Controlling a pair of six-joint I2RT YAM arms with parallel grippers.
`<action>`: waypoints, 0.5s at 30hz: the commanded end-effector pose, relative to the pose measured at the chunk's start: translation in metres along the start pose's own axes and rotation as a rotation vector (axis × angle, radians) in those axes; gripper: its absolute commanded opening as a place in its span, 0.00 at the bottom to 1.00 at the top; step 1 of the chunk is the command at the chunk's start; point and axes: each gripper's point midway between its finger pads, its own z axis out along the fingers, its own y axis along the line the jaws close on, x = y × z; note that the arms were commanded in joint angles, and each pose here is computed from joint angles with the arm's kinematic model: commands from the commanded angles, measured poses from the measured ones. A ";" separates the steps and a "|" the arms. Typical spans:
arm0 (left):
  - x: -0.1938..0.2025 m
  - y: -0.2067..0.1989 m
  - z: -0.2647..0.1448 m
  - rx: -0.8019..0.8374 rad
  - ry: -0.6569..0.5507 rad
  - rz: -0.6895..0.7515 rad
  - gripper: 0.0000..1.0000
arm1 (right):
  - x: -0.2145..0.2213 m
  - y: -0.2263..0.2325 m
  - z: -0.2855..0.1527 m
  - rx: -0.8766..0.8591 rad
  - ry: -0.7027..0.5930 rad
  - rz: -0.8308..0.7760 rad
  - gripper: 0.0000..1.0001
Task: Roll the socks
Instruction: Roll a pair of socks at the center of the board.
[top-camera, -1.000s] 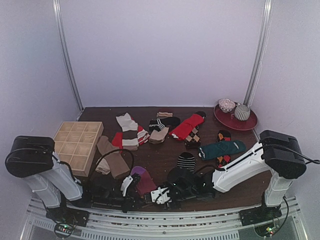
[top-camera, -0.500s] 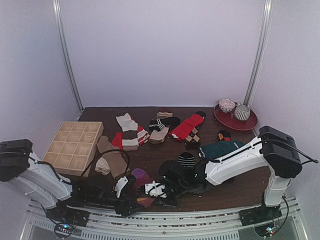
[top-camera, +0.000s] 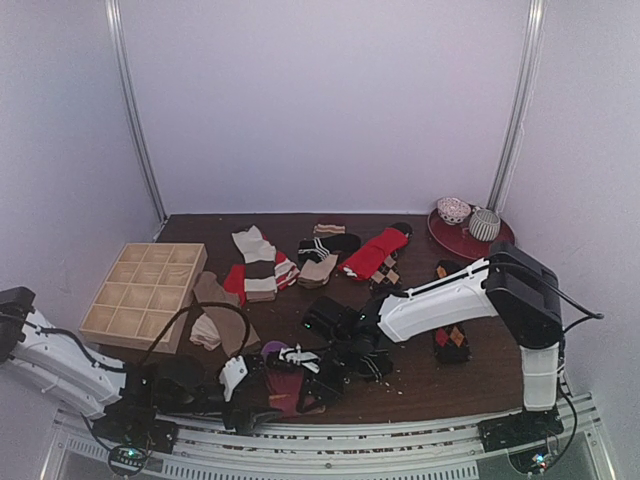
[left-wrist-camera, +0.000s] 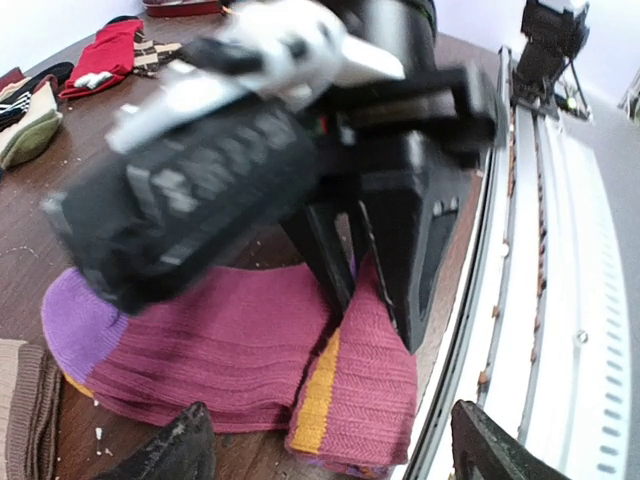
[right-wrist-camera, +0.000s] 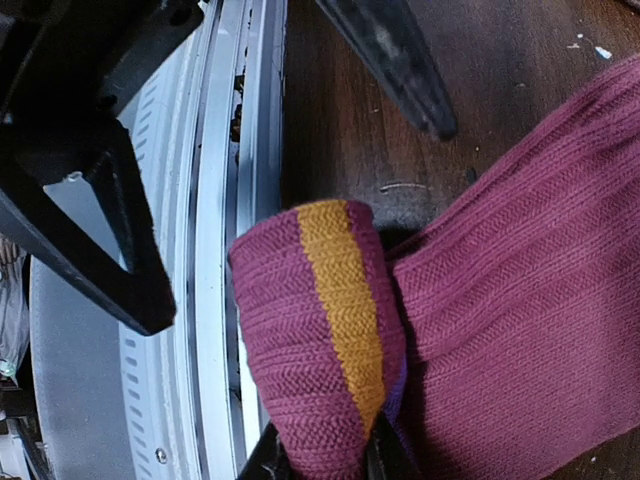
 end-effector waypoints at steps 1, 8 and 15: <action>-0.013 -0.005 0.011 -0.004 -0.049 0.110 0.80 | 0.081 -0.020 0.020 0.043 0.270 0.212 0.13; -0.012 -0.012 0.024 0.022 -0.031 0.156 0.78 | 0.084 -0.025 0.019 0.038 0.275 0.238 0.13; -0.004 -0.023 0.036 0.083 0.014 0.134 0.57 | 0.083 -0.030 0.017 0.035 0.262 0.251 0.13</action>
